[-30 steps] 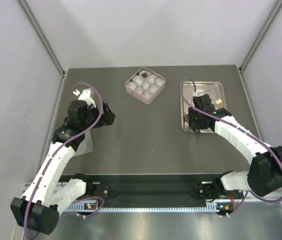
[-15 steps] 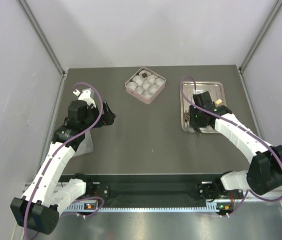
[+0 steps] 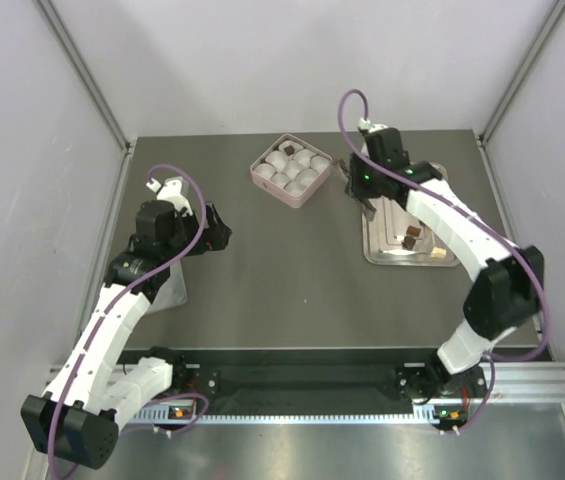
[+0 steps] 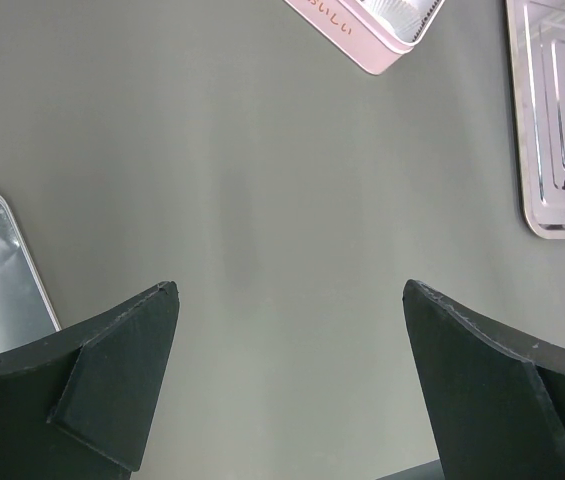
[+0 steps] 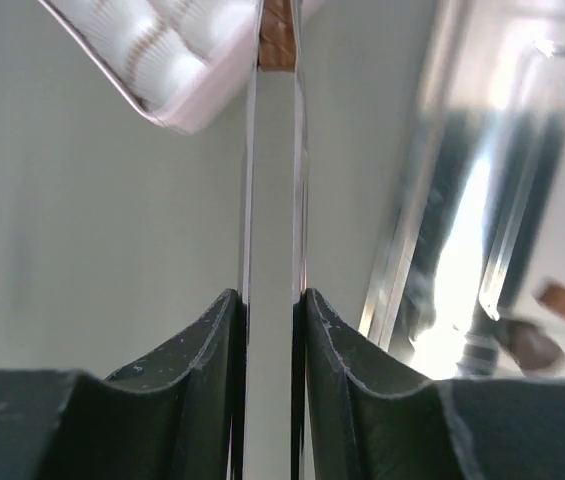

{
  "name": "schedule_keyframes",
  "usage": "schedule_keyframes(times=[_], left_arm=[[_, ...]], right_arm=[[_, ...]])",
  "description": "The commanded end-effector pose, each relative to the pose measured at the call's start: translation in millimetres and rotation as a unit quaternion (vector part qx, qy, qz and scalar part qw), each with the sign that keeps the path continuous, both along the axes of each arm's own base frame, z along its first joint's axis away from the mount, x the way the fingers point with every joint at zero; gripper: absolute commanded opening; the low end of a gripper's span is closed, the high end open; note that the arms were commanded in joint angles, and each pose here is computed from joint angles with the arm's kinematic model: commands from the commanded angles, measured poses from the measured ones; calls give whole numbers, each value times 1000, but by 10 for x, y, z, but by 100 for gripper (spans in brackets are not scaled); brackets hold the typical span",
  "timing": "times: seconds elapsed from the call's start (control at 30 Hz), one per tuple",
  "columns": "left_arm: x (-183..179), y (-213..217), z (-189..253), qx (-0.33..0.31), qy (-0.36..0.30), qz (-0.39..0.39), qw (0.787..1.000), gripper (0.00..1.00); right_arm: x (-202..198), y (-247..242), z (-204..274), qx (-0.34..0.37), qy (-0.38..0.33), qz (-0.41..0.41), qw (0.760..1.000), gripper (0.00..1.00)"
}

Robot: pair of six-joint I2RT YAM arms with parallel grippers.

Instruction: Pack the chocolate

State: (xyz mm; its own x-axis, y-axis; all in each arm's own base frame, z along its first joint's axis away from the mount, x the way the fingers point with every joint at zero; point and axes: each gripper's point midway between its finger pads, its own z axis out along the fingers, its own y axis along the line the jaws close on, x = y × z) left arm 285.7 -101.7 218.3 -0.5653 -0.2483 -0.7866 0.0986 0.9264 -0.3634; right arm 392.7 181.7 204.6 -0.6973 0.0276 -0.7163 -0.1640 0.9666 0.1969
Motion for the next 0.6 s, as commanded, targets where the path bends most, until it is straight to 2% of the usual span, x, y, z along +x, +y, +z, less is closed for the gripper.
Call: schedule_keyframes(times=[0.0,0.27,0.57], left_arm=[[49,-21,103,-1,-28,-6,1000,99],[52,-19,106,-1,-29,-5,1000,99],[59,-18,92,0,-26,-5,1000,99]], right_arm=[[372,448,298,23,-62,34,997,29],[887,794,172,-7,-89,38,995,30],[1184,923,-31,-17,-111,44,993,32]])
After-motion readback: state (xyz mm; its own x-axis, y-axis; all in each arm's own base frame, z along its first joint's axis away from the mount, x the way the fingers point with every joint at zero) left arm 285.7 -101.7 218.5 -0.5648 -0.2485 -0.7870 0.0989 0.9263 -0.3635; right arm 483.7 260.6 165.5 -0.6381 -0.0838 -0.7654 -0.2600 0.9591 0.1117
